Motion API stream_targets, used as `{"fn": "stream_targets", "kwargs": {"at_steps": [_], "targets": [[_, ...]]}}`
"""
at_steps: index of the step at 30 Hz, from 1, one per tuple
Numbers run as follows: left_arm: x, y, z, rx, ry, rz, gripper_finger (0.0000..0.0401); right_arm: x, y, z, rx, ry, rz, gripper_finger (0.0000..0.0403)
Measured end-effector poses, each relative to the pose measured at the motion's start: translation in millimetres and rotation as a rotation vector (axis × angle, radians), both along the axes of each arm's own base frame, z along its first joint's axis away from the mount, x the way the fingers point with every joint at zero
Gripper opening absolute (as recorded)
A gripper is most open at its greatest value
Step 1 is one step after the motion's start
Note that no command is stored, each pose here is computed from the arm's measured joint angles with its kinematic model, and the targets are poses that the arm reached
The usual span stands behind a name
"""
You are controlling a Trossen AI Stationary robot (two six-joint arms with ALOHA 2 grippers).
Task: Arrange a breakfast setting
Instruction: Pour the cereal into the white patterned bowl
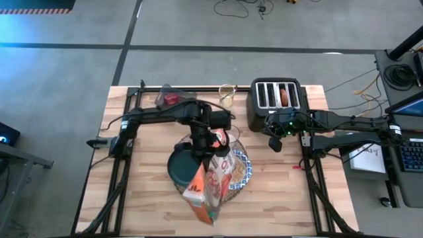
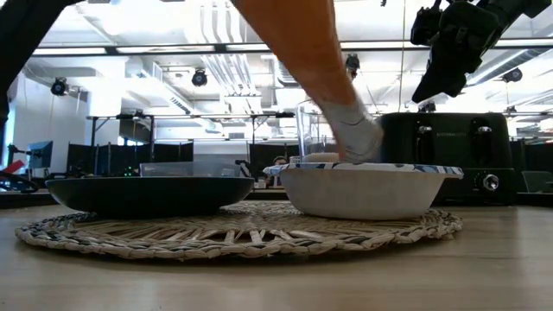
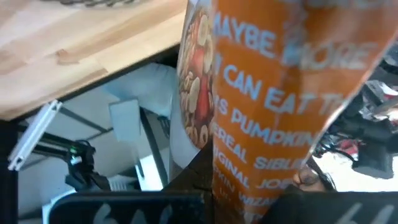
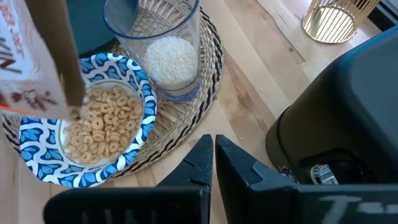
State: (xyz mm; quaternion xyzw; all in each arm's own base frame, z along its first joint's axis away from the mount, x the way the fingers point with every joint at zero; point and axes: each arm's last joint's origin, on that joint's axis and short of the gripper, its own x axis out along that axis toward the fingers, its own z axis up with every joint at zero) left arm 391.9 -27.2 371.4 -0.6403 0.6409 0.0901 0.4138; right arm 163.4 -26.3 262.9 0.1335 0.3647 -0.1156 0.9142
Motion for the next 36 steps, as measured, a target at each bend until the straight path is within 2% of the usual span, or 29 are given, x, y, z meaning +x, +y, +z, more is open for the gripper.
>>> {"fn": "stream_targets", "kwargs": {"at_steps": [4,14,17,21,27,30,34,36], "targets": [[-10,-14,10,0.097,-0.046,-0.024,0.0000,0,0,0,0.000,0.000,0.000,0.0009],[-44,-70,35,0.342,-0.211,-0.171,0.0000,0,0,0,0.000,0.000,0.000,0.0009],[-59,-81,43,0.466,-0.269,-0.189,0.0000,0,0,0,0.000,0.000,0.000,0.0009],[-78,-91,48,0.686,-0.346,-0.223,0.0000,0,0,0,0.000,0.000,0.000,0.0009],[-103,-106,47,0.874,-0.425,-0.351,0.0000,0,0,0,0.000,0.000,0.000,0.0009],[-120,-109,49,0.991,-0.465,-0.383,0.0000,0,0,0,0.000,0.000,0.000,0.0009],[-144,-106,47,1.199,-0.489,-0.391,0.0000,0,0,0,0.000,0.000,0.000,0.0009],[-155,-101,44,1.253,-0.486,-0.390,0.0000,0,0,0,0.000,0.000,0.000,0.0009]]}}
